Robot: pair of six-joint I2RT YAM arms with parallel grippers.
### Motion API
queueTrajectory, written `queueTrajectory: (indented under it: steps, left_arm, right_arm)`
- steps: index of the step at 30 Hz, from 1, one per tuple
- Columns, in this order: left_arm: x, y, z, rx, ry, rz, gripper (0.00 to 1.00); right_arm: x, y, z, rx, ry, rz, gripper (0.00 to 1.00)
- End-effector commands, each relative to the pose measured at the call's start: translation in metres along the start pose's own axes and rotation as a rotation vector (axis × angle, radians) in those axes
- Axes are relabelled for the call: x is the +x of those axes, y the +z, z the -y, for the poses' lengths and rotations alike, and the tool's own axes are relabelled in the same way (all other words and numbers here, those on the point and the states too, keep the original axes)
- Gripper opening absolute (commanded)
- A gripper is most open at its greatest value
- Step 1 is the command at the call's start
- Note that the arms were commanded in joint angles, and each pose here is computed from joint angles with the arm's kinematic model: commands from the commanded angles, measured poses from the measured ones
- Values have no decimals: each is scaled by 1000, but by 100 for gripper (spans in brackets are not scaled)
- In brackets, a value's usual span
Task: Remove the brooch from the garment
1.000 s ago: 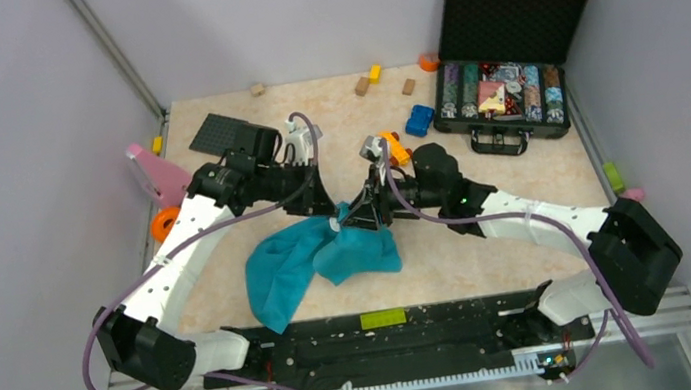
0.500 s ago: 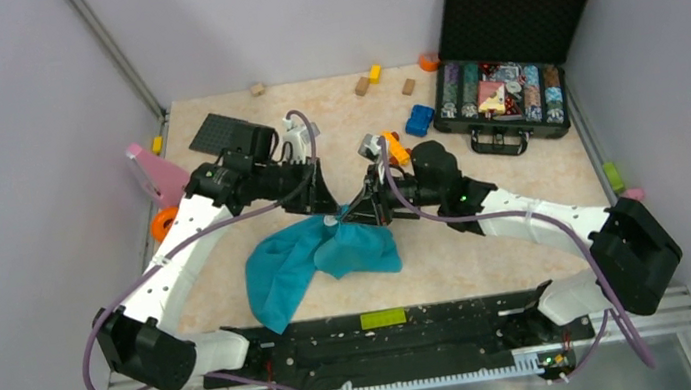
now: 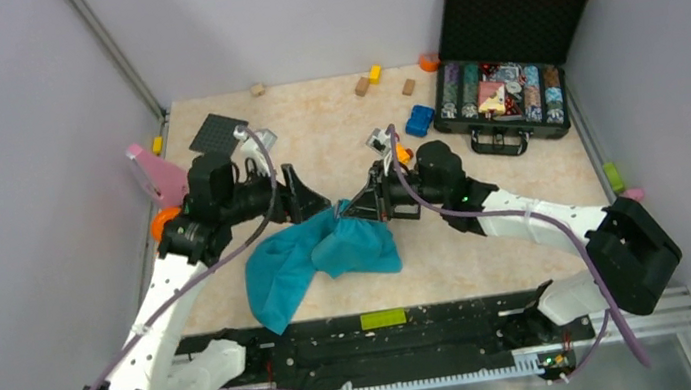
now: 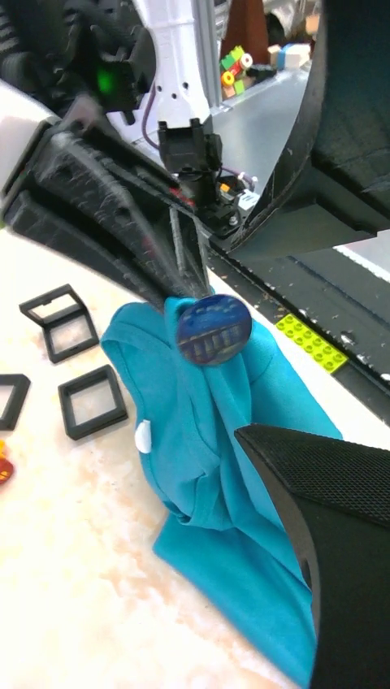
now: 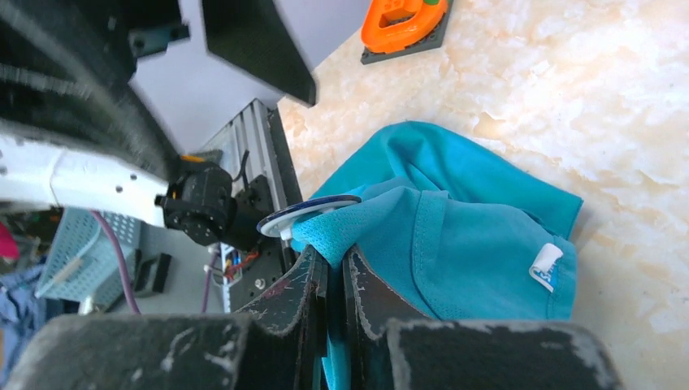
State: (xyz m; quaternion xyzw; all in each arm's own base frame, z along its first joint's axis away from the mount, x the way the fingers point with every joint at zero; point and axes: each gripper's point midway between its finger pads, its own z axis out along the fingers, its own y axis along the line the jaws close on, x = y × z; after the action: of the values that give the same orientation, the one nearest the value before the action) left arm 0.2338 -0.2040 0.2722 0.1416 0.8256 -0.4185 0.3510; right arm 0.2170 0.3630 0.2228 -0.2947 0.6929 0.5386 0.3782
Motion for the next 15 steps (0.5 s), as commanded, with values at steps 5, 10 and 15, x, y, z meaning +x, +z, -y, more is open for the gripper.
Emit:
queueTrajectory:
  steps: [5,10,15]
  left_arm:
    - [8,-34,30,190,474,460,93]
    - [21,-49,38,197,823,612,88]
    - [12,-41,37,200,821,595,69]
  right_arm:
    - [-38,1,-4,36,246,111,0]
    - [-46,1,-21,-38,333,117,0]
    - [-51,-1,-31,-87,367,133,0]
